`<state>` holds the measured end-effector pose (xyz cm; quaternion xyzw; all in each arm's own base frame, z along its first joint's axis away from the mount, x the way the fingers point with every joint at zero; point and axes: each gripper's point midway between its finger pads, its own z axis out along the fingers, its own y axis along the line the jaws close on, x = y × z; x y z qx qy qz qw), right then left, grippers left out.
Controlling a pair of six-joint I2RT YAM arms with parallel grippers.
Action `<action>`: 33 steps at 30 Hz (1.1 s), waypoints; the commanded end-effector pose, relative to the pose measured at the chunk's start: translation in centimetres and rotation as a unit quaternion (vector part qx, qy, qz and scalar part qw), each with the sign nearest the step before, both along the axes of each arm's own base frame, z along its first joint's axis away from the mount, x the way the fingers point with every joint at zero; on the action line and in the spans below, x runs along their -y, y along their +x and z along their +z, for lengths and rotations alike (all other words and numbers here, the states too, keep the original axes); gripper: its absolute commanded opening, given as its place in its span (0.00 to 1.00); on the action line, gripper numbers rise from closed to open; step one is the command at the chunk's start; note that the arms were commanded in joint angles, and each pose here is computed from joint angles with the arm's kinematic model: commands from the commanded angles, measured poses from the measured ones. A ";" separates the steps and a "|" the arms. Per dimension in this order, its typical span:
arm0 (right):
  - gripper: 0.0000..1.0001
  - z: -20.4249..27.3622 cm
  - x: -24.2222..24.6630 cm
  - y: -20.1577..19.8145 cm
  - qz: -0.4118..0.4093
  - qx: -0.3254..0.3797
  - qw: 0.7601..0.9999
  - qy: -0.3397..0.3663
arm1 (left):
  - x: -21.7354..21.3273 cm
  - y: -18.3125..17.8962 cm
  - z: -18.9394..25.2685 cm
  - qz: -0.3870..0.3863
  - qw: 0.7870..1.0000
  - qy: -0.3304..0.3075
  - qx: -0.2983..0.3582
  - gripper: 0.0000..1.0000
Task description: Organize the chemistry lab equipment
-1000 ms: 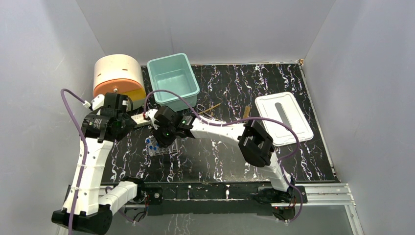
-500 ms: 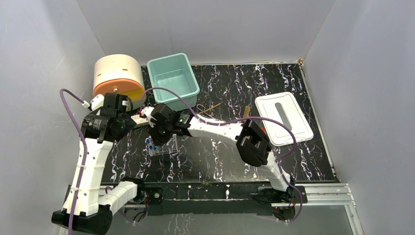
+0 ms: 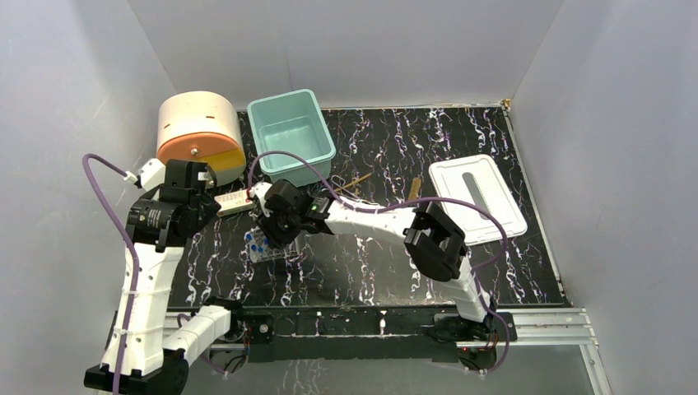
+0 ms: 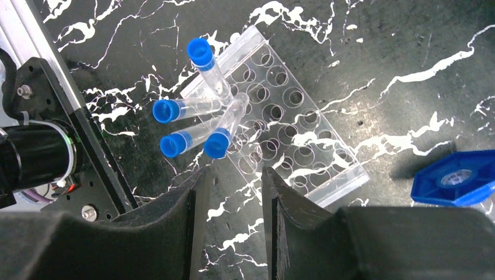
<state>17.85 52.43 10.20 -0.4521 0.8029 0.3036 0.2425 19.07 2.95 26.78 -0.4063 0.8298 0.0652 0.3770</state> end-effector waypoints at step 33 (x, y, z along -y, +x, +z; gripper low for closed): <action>0.40 5.8 -1.8 0.5 0.011 0.026 0.996 0.086 | -0.2 0.0 -0.6 -0.002 1.000 0.009 -0.007 0.42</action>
